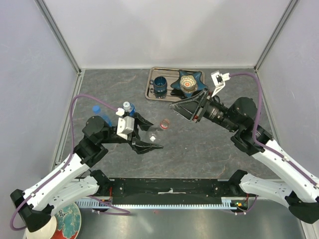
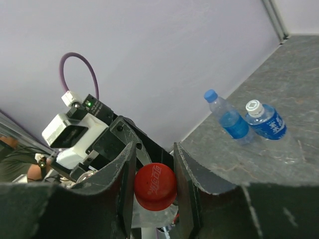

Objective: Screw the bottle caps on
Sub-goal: Screw the bottle cap onto the plastic bottle.

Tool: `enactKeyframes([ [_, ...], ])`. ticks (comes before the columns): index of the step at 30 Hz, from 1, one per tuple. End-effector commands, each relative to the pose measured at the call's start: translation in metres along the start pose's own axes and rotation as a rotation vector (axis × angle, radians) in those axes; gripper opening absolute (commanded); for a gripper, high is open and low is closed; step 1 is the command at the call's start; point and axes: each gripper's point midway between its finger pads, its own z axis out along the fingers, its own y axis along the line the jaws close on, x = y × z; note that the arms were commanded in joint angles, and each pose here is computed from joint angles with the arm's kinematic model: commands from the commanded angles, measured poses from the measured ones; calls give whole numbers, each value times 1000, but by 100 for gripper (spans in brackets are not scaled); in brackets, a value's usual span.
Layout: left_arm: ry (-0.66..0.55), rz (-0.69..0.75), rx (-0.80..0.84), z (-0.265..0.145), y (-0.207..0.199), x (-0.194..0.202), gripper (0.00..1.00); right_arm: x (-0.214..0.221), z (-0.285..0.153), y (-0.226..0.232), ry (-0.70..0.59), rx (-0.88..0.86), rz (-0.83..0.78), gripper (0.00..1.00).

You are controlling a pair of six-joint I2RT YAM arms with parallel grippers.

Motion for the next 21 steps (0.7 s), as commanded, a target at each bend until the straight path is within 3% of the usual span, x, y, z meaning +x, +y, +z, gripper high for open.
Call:
enactKeyframes([
  [1,-27,-10,6,-5,-4,-3,2,-16,7,36,-69,-162,44,29],
  [6,-15,-33,-10,-6,-2,7,2,-15,15,39,-77,-159,21,29],
  [15,-29,-66,-45,-9,4,7,2,21,35,54,27,-122,-123,28],
  [21,-44,-64,-51,-11,8,-2,2,18,33,57,13,-110,-151,28],
])
